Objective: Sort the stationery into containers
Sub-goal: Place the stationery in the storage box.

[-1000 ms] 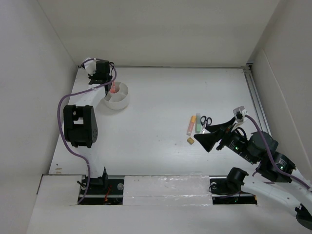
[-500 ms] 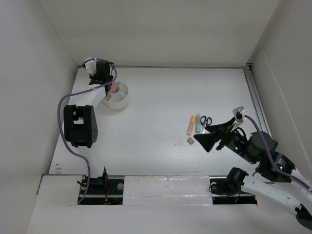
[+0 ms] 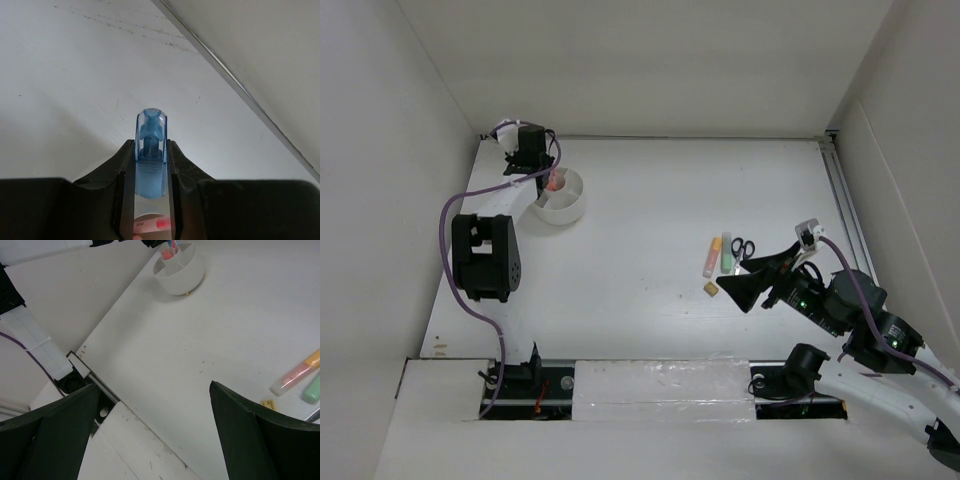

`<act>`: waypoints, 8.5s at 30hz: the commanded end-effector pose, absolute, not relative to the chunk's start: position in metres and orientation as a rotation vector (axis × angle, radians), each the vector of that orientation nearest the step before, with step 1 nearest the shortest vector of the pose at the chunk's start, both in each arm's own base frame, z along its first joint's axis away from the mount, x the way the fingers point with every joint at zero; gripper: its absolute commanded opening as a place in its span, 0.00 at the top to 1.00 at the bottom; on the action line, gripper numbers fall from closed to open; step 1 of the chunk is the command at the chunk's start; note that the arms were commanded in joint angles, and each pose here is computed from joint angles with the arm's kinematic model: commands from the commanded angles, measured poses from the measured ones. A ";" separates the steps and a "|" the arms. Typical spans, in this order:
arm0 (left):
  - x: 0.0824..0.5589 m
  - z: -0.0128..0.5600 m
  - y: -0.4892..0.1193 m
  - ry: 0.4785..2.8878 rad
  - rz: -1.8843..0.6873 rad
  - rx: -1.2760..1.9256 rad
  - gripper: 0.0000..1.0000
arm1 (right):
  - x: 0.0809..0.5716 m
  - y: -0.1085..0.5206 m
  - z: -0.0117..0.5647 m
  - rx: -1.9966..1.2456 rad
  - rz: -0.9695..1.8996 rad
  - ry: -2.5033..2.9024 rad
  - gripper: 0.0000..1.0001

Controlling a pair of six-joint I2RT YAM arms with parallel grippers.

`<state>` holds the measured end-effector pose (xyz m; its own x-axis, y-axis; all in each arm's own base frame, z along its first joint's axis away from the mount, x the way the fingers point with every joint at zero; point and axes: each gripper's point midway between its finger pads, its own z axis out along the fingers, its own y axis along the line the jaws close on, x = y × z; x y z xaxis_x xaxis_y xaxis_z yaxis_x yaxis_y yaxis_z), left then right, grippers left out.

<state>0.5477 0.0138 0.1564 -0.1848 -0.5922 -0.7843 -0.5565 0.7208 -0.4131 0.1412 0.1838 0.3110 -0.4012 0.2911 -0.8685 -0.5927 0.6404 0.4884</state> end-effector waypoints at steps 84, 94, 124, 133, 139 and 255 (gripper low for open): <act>0.540 0.183 -0.011 1.824 0.056 -0.753 1.00 | 0.140 0.189 0.325 -0.242 1.031 1.677 0.02; 0.541 0.176 -0.011 1.829 0.060 -0.753 1.00 | 0.137 0.186 0.329 -0.237 1.040 1.659 0.02; 0.534 0.167 -0.018 1.830 0.213 -0.759 0.94 | 0.136 0.184 0.328 -0.237 1.039 1.661 0.02; 0.532 0.164 -0.017 1.833 0.227 -0.762 0.87 | 0.135 0.182 0.330 -0.235 1.043 1.652 0.02; 0.532 0.164 -0.017 1.833 0.227 -0.762 0.87 | 0.135 0.182 0.330 -0.235 1.043 1.652 0.02; 0.514 0.190 -0.044 1.735 0.308 -0.670 0.71 | 0.125 0.171 0.334 -0.210 1.074 1.641 0.02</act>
